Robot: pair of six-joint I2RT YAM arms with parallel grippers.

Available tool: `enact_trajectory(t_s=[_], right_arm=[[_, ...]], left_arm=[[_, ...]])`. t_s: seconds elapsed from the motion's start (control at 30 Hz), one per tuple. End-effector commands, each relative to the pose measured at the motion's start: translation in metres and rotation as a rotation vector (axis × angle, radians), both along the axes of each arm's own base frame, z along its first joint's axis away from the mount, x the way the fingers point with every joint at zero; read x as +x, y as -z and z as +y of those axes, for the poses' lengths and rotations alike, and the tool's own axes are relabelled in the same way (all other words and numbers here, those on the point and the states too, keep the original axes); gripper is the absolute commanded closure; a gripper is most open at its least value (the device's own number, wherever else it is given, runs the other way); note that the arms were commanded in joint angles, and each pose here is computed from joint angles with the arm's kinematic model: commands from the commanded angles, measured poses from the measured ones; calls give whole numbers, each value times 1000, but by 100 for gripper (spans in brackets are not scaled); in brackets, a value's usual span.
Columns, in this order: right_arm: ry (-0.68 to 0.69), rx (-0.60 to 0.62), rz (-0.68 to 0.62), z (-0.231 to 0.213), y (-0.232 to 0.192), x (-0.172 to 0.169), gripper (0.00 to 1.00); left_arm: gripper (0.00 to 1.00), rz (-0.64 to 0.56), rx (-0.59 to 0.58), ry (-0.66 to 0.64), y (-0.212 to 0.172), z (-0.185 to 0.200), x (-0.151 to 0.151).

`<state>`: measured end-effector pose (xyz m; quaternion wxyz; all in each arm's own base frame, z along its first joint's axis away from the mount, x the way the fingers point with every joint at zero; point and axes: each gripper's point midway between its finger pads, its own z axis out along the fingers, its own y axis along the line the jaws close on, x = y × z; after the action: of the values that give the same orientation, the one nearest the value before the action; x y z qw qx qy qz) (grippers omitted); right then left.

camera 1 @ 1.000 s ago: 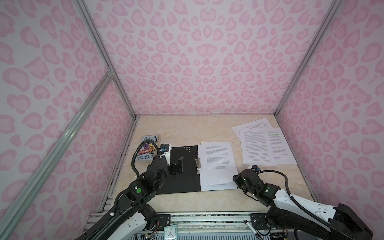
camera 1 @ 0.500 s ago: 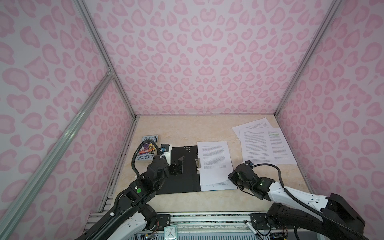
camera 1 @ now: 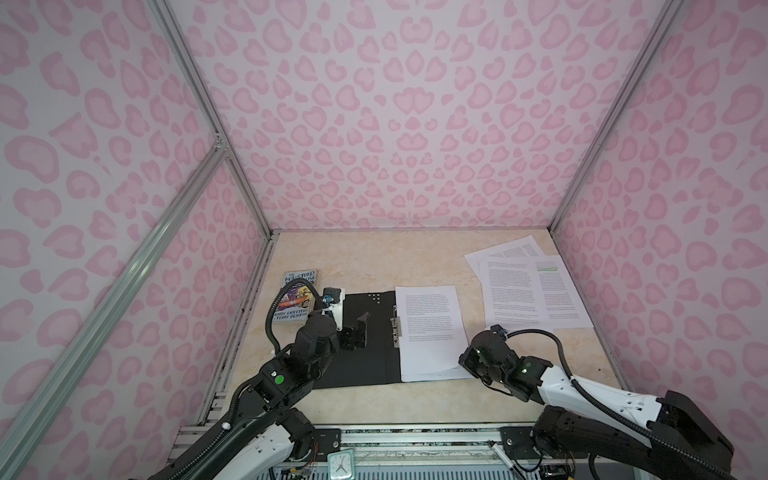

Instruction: Put the files into the folder

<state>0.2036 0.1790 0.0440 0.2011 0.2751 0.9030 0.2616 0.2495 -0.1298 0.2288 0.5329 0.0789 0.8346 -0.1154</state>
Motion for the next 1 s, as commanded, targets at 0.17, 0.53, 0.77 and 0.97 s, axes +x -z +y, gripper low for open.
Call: enact_trajectory(t_s=[0.17,0.53,0.77,0.97], right_arm=[[-16,-24,21,-6,7,-8,100],[-33,-16,34,-3,11,-11,100],[-37,-19,36,-5,11,-13,100],[-38,-16,33,-5,12,-13,100]], left_arm=[[4,-4,-8,-3,-5,0,1],[4,4,-8,-2,-3,-1,2],[4,7,-14,-2,-3,-2,1],[4,11,-19,1,-3,-3,1]])
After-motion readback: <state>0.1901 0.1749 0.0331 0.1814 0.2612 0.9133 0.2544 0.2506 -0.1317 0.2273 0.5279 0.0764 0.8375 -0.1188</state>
